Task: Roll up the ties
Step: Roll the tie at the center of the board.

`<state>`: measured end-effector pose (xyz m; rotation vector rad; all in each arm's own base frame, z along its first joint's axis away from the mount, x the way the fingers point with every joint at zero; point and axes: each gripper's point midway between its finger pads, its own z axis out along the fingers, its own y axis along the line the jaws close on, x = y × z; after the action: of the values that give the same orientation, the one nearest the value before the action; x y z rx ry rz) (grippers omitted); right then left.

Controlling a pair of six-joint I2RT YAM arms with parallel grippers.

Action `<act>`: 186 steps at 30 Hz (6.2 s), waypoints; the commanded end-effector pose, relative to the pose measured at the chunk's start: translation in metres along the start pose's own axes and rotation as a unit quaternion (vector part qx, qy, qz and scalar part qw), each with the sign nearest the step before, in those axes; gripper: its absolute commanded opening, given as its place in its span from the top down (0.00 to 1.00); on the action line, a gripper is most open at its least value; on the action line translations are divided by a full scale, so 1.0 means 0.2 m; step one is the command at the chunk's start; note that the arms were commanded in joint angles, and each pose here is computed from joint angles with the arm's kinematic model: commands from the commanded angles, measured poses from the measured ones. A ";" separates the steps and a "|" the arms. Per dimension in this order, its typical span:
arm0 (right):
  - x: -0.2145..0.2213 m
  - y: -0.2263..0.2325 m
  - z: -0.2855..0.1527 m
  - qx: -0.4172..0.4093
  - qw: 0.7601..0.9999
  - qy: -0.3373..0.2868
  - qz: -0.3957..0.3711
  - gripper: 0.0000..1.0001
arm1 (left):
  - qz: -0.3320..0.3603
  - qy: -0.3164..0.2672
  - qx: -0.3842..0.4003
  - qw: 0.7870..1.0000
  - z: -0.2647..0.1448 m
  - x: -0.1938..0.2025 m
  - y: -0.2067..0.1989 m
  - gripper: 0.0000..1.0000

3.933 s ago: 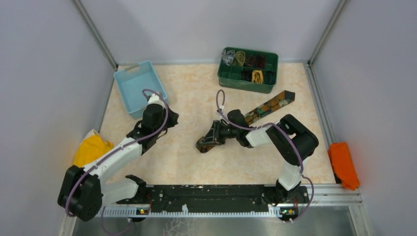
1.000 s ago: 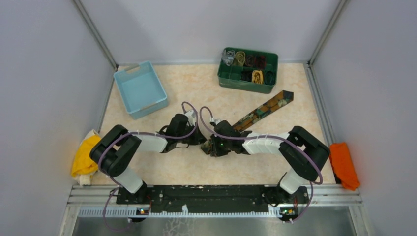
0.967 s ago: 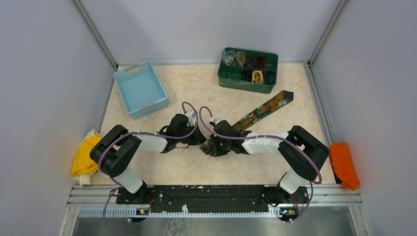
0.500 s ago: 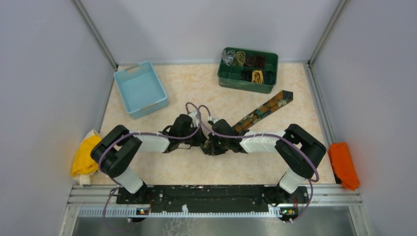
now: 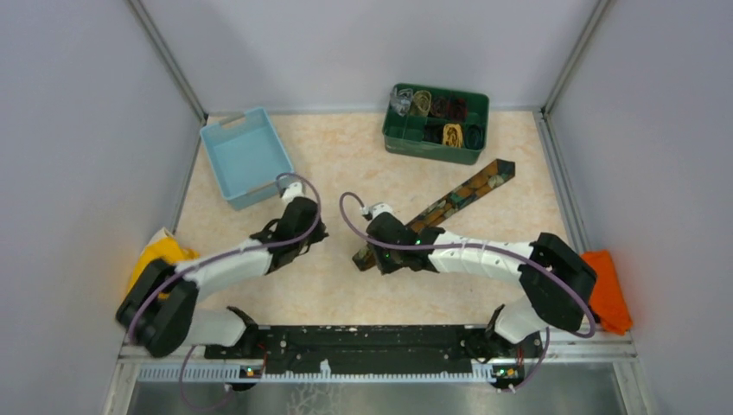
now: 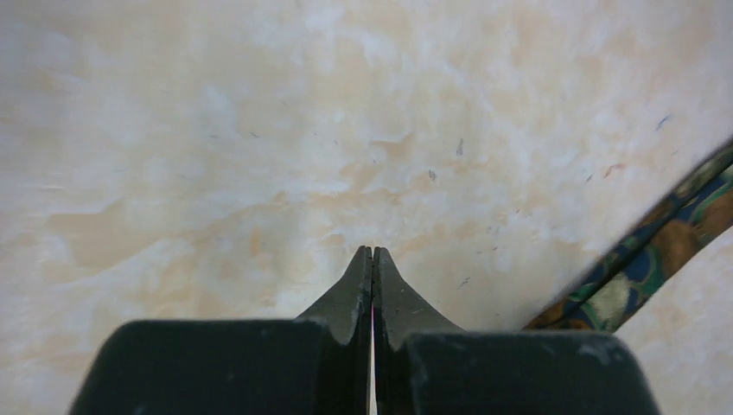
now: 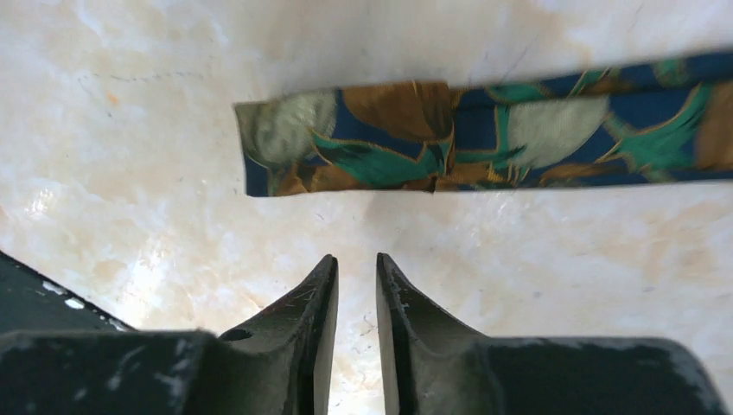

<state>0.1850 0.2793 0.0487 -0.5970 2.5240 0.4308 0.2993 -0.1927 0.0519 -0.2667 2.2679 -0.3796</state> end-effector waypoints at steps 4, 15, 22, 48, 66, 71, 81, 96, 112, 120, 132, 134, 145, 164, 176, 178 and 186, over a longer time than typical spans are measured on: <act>-0.27 0.07 -0.17 0.084 0.986 -0.067 -0.125 0.59 | -0.069 -0.140 -0.035 0.987 -0.33 -0.24 0.22 1.00; -0.29 0.22 -0.03 0.108 0.971 -0.045 -0.208 0.39 | -0.080 -0.167 -0.043 0.982 -0.47 -0.29 0.29 1.00; -0.28 0.21 0.03 0.109 0.970 -0.047 -0.211 0.30 | -0.072 -0.169 -0.043 0.982 -0.47 -0.29 0.29 1.00; -0.13 0.13 0.25 0.089 0.979 -0.005 -0.185 0.29 | -0.087 -0.209 -0.113 0.968 -0.57 -0.36 0.45 1.00; -0.19 0.14 0.24 0.048 0.992 -0.036 -0.114 0.78 | -0.082 -0.226 -0.107 0.965 -0.59 -0.43 0.43 1.00; -0.30 0.38 0.13 -0.066 0.994 -0.057 -0.068 0.79 | -0.078 -0.220 -0.090 0.968 -0.56 -0.46 0.37 1.00; -0.32 0.55 0.05 -0.235 0.971 -0.023 0.034 0.80 | -0.054 -0.225 -0.056 0.971 -0.53 -0.56 0.24 1.00; -0.24 0.41 -0.06 -0.359 0.912 -0.035 0.196 0.81 | -0.021 -0.203 0.018 0.979 -0.46 -0.62 0.01 1.00; -0.20 0.16 -0.06 -0.360 0.888 -0.060 0.279 0.82 | -0.001 -0.165 0.059 0.985 -0.34 -0.58 -0.13 1.00; -0.16 0.04 -0.03 -0.344 0.888 -0.064 0.298 0.82 | 0.011 -0.155 0.066 0.986 -0.30 -0.57 -0.18 1.00; -0.14 -0.13 0.05 -0.289 0.908 -0.067 0.295 0.83 | 0.025 -0.148 0.077 0.986 -0.25 -0.55 -0.23 1.00; -0.13 -0.16 0.07 -0.272 0.916 -0.064 0.287 0.82 | 0.027 -0.144 0.078 0.986 -0.23 -0.54 -0.24 1.00; -0.14 -0.34 0.08 -0.140 0.966 -0.058 0.211 0.64 | 0.044 -0.115 0.092 0.988 -0.14 -0.45 -0.31 1.00; -0.22 -0.35 -0.04 -0.065 0.986 -0.078 0.128 0.61 | 0.072 -0.011 0.158 0.985 0.00 -0.15 -0.46 1.00; -0.26 -0.40 -0.24 -0.018 0.988 -0.106 0.107 0.61 | 0.076 0.122 0.232 0.962 0.09 0.26 -0.55 1.00; -0.23 -0.42 -0.24 -0.008 0.989 -0.098 0.111 0.63 | 0.079 0.134 0.242 0.958 0.08 0.30 -0.57 1.00; -0.05 -0.36 -0.20 -0.030 0.989 -0.068 0.125 0.96 | 0.086 0.159 0.271 0.945 0.06 0.41 -0.65 1.00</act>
<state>0.2270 0.2048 0.0827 -0.2607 2.4471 0.6003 0.2730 -0.3251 0.0337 0.2506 2.3700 -0.9054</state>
